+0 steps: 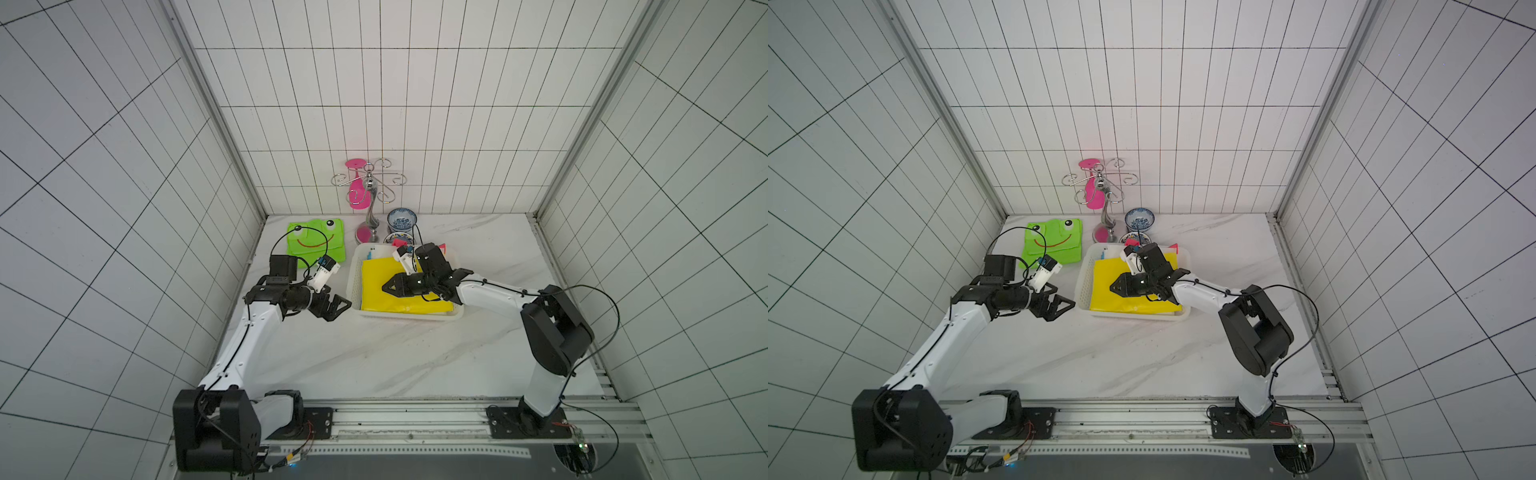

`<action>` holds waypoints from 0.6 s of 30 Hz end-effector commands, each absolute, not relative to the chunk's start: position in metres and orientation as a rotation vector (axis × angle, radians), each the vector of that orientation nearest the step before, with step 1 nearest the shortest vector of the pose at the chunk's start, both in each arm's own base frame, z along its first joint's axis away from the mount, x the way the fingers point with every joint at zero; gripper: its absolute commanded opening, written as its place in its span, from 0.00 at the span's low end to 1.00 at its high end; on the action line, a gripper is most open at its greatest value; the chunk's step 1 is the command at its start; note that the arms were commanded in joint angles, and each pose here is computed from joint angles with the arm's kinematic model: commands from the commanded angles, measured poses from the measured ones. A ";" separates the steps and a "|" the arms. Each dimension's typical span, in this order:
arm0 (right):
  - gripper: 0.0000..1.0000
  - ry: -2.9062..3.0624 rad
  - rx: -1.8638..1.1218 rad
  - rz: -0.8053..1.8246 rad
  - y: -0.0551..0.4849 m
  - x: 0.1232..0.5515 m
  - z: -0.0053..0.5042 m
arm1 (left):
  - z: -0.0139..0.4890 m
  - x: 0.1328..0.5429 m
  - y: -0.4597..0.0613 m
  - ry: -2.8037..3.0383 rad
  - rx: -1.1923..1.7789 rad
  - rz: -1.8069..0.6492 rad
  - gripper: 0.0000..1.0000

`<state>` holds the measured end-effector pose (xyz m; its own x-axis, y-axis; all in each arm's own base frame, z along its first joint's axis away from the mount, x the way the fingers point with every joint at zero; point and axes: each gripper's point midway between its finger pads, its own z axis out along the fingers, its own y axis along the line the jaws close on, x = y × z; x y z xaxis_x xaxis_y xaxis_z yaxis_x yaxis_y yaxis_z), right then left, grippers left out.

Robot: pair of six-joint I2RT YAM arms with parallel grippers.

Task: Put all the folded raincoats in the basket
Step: Place the raincoat in the basket.

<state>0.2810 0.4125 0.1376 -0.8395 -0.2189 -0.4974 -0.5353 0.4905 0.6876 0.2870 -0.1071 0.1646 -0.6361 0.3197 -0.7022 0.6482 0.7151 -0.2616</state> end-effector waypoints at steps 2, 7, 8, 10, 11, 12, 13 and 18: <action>0.19 2.435 -0.715 1.324 0.437 0.269 0.114 | 0.178 0.317 -0.109 2.269 0.647 -0.603 0.98; 0.19 2.491 -0.650 1.209 0.429 0.279 0.081 | 0.166 0.332 -0.096 2.383 0.497 -0.557 0.97; 0.19 2.504 -0.639 1.220 0.428 0.278 0.086 | 0.164 0.334 -0.094 2.405 0.475 -0.547 0.97; 0.23 2.472 -0.658 1.272 0.429 0.270 0.116 | 0.162 0.335 -0.092 2.451 0.455 -0.546 0.97; 0.24 2.449 -0.653 1.277 0.427 0.269 0.131 | 0.162 0.336 -0.092 2.462 0.451 -0.550 0.97; 0.26 2.422 -0.646 1.266 0.421 0.269 0.148 | 0.162 0.338 -0.092 2.472 0.439 -0.552 0.97; 0.28 2.401 -0.620 1.234 0.413 0.273 0.162 | 0.161 0.340 -0.092 2.476 0.428 -0.551 0.97; 0.35 2.346 -0.392 1.000 0.353 0.318 0.178 | 0.161 0.352 -0.109 2.441 0.476 -0.474 0.97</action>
